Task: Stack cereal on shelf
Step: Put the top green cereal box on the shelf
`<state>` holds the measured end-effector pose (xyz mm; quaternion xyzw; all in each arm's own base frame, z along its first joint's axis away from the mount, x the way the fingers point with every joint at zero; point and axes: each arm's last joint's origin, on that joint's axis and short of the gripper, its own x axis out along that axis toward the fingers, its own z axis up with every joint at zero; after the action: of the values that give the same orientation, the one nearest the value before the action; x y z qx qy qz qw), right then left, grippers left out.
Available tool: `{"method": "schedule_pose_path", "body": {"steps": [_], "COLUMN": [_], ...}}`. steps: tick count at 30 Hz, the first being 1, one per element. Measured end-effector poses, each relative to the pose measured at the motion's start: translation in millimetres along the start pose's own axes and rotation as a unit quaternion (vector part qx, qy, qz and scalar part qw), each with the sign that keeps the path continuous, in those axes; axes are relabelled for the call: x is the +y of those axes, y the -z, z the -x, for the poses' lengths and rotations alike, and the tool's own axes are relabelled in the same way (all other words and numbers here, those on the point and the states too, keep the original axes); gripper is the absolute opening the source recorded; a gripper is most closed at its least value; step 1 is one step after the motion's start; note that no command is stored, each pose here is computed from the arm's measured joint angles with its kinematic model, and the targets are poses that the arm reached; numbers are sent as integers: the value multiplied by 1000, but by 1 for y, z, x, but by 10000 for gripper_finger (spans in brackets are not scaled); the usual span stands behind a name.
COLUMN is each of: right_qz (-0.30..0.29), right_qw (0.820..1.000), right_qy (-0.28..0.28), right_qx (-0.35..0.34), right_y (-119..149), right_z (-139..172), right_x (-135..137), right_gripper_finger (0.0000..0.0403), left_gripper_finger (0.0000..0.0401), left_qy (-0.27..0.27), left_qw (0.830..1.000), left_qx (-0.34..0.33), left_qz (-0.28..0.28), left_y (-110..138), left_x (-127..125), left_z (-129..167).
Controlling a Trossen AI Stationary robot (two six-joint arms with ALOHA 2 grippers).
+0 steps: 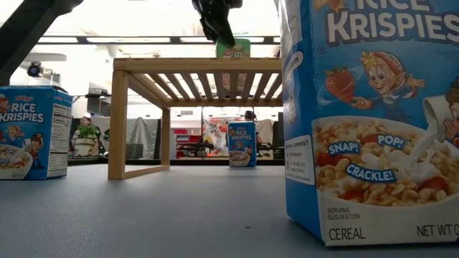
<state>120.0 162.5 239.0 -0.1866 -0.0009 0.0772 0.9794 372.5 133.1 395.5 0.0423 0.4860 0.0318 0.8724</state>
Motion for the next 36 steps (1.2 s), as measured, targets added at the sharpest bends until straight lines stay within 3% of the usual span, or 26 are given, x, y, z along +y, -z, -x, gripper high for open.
{"method": "schedule_pose_path", "body": {"steps": [14, 36], "right_qz": [1, 1], "right_qw": [1000, 1000], "right_qy": [0, 0], "right_qx": [0, 0], "right_y": [0, 0], "right_z": [0, 0], "right_x": [0, 0], "right_gripper_finger": [194, 194], "left_gripper_finger": [145, 142], "left_qy": [-1, 19], "left_qw": [1000, 999], "left_qx": [-15, -28], "left_qz": [-12, -19], "left_y": [-3, -5], "left_x": [-1, -1], "left_z": [0, -2]}}
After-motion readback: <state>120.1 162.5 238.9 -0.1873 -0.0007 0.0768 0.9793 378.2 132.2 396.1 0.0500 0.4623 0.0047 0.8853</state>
